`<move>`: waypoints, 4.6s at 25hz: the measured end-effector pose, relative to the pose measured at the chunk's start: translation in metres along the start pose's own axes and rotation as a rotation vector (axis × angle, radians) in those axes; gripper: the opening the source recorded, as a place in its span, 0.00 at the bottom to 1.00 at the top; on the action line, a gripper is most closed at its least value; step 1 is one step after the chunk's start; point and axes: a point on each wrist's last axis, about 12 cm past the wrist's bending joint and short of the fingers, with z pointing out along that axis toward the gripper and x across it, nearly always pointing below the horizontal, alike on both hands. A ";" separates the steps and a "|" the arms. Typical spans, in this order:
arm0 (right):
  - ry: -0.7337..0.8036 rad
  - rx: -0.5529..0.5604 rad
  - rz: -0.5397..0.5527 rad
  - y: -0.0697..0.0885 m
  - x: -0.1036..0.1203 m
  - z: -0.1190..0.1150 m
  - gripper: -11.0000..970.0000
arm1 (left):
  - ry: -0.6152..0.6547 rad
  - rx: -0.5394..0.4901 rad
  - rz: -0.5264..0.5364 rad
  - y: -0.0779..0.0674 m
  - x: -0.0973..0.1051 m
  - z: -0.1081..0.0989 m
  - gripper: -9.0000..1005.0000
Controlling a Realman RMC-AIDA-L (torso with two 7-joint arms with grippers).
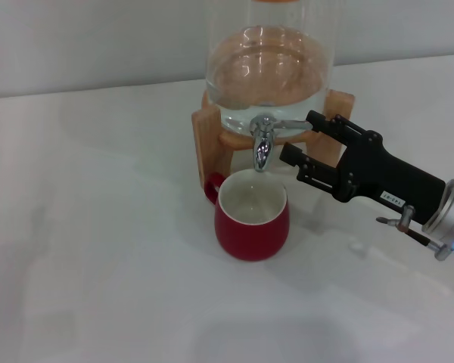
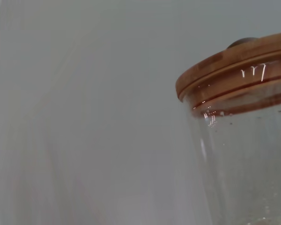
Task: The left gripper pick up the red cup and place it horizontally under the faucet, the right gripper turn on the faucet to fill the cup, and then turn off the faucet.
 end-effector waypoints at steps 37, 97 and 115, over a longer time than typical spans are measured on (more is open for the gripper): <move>0.000 -0.044 0.032 0.006 0.000 0.001 0.79 | 0.001 0.020 0.005 -0.004 -0.002 0.011 0.86; -0.059 -0.235 0.064 0.033 -0.004 0.000 0.79 | 0.005 0.027 0.005 -0.005 -0.003 0.012 0.86; 0.015 -0.282 0.069 0.038 0.001 0.025 0.79 | 0.021 0.046 0.008 -0.011 -0.001 0.018 0.86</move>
